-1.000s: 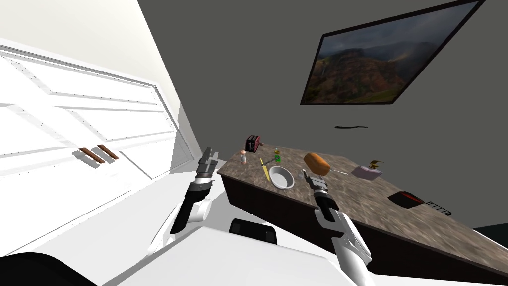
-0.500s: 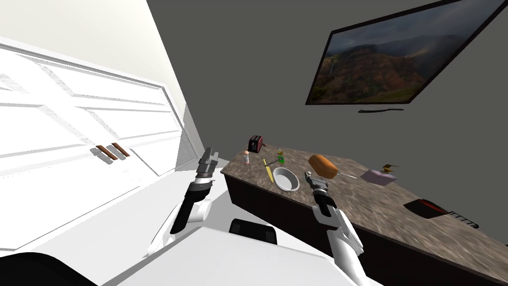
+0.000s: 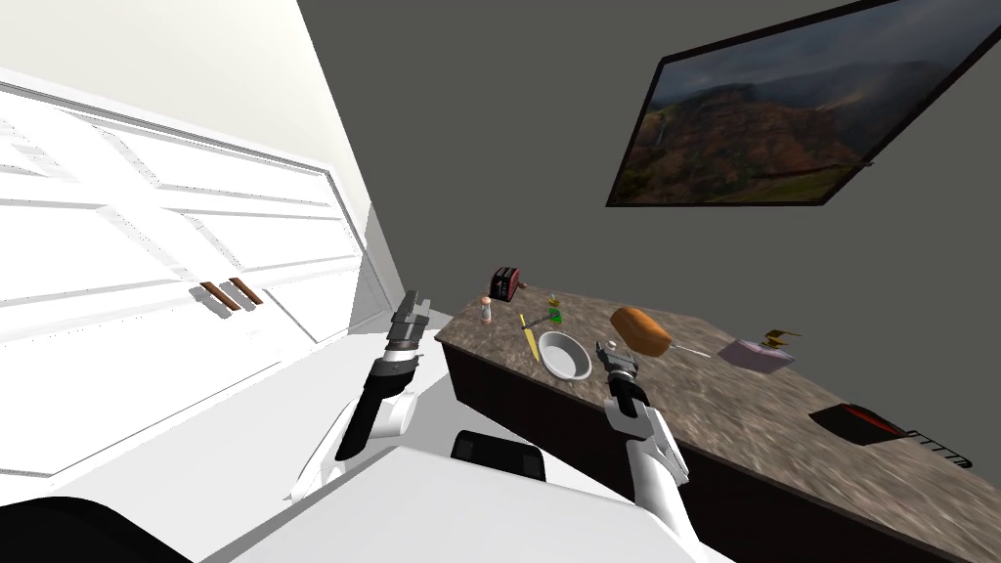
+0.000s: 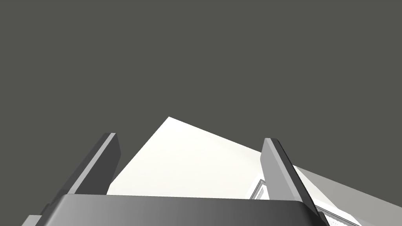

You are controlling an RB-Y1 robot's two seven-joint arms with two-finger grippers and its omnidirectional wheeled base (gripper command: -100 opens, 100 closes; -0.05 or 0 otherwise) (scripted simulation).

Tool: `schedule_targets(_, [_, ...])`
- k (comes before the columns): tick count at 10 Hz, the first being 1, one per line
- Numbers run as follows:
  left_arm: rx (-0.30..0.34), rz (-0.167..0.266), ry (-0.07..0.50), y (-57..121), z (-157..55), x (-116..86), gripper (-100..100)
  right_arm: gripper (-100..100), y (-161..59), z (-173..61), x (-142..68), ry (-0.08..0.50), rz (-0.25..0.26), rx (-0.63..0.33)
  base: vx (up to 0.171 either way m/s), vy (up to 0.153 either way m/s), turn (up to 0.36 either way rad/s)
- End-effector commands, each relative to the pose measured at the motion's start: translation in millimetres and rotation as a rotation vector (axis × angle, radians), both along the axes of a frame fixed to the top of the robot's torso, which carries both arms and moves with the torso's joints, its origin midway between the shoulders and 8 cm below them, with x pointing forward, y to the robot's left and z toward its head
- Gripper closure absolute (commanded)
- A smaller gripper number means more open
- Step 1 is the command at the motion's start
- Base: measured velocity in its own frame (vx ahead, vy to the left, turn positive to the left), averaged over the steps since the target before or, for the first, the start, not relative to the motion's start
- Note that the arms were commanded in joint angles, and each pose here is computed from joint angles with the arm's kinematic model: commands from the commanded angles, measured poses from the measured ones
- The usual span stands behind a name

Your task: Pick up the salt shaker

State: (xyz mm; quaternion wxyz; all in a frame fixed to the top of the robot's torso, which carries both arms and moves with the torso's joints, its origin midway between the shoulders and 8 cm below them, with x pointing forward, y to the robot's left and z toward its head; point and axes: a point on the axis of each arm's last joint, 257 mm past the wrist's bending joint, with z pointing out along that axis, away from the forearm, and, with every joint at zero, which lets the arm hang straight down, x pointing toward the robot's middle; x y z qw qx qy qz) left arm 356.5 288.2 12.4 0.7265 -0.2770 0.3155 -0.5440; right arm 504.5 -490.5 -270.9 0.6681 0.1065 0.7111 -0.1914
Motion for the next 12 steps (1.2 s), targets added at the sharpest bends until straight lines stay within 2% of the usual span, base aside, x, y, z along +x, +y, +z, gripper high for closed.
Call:
schedule_targets(1, [0.000,0.000,0.000,0.0,0,0,0,-100,8,-11,-1,0.013,-0.012,0.025,0.009,-0.071,0.002])
schedule_targets(3, [0.000,0.000,0.000,0.0,0,0,0,-100,21,-23,-1,0.021,-0.018,0.061,0.010,-0.065,-0.008])
schedule_targets(4, [0.000,0.000,0.000,0.0,0,0,0,-100,16,-20,-2,0.018,-0.016,0.049,0.004,-0.025,0.002])
schedule_targets(5, [0.000,0.000,0.000,0.0,0,0,0,0,17,-21,-2,0.019,-0.016,0.051,0.001,-0.005,0.000])
schedule_targets(6, [0.000,0.000,0.000,0.0,0,0,0,-100,17,-21,-2,0.019,-0.016,0.051,0.000,0.000,0.000])
schedule_targets(7, [0.000,0.000,0.000,0.0,0,0,0,100,17,-21,-2,0.019,-0.016,0.051,0.000,0.000,0.000])
schedule_targets(11, [0.000,0.000,0.000,0.0,0,0,0,100,17,-21,-2,0.019,-0.016,0.051,0.000,0.000,0.000])
schedule_targets(12, [0.000,0.000,0.000,0.0,0,0,0,0,17,-21,-2,0.019,-0.016,0.051,0.000,0.000,0.000])
